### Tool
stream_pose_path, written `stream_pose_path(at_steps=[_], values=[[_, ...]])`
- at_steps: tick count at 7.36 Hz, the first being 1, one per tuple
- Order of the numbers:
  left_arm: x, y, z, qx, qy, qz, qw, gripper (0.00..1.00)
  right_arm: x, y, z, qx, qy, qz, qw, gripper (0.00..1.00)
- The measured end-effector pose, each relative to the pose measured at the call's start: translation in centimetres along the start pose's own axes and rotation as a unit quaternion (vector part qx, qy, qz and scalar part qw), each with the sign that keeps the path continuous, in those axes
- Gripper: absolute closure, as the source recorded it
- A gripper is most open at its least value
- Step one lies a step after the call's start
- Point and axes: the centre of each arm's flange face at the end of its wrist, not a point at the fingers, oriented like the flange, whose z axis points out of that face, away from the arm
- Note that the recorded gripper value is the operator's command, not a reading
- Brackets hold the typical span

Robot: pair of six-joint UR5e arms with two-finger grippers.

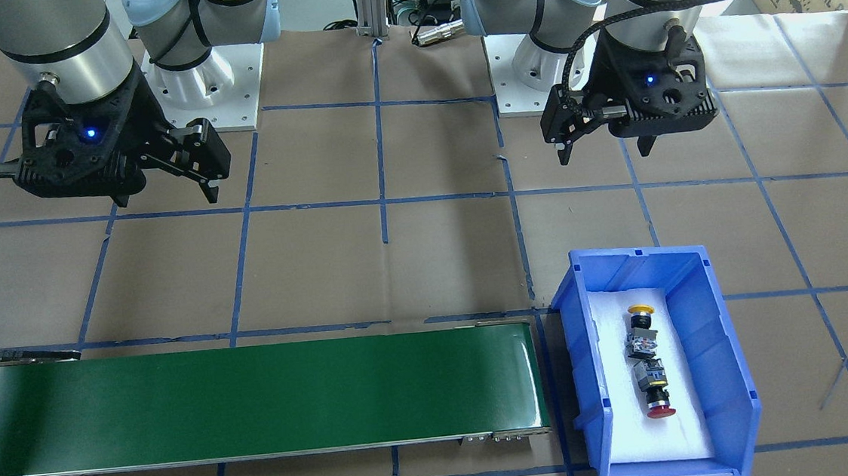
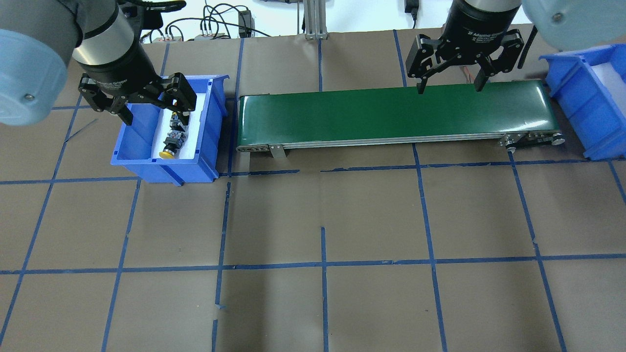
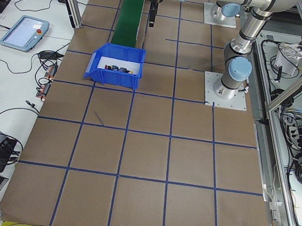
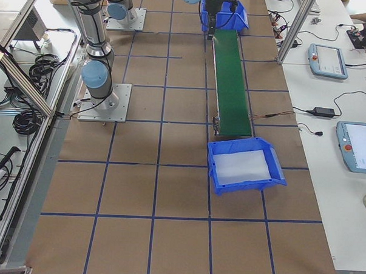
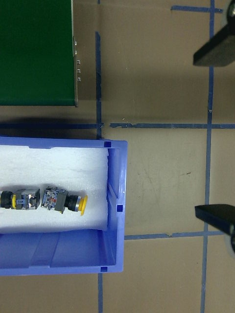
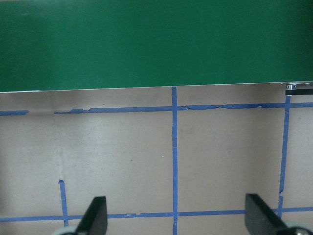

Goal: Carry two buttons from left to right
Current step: 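Move the left gripper over the blue bin above the red-capped button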

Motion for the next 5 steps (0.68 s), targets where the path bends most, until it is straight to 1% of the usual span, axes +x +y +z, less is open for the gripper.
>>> stream_pose_path(at_steps=[2,5], values=[[-0.2,-0.1,-0.5,0.007,0.000,0.001,1.0000,0.00,0.0,0.0,0.0,0.000,0.000,0.000,1.0000,0.00],[-1.7,-0.4,-1.0,0.014,-0.001,-0.011,0.9998,0.00,0.0,0.0,0.0,0.000,0.001,0.000,1.0000,0.00]])
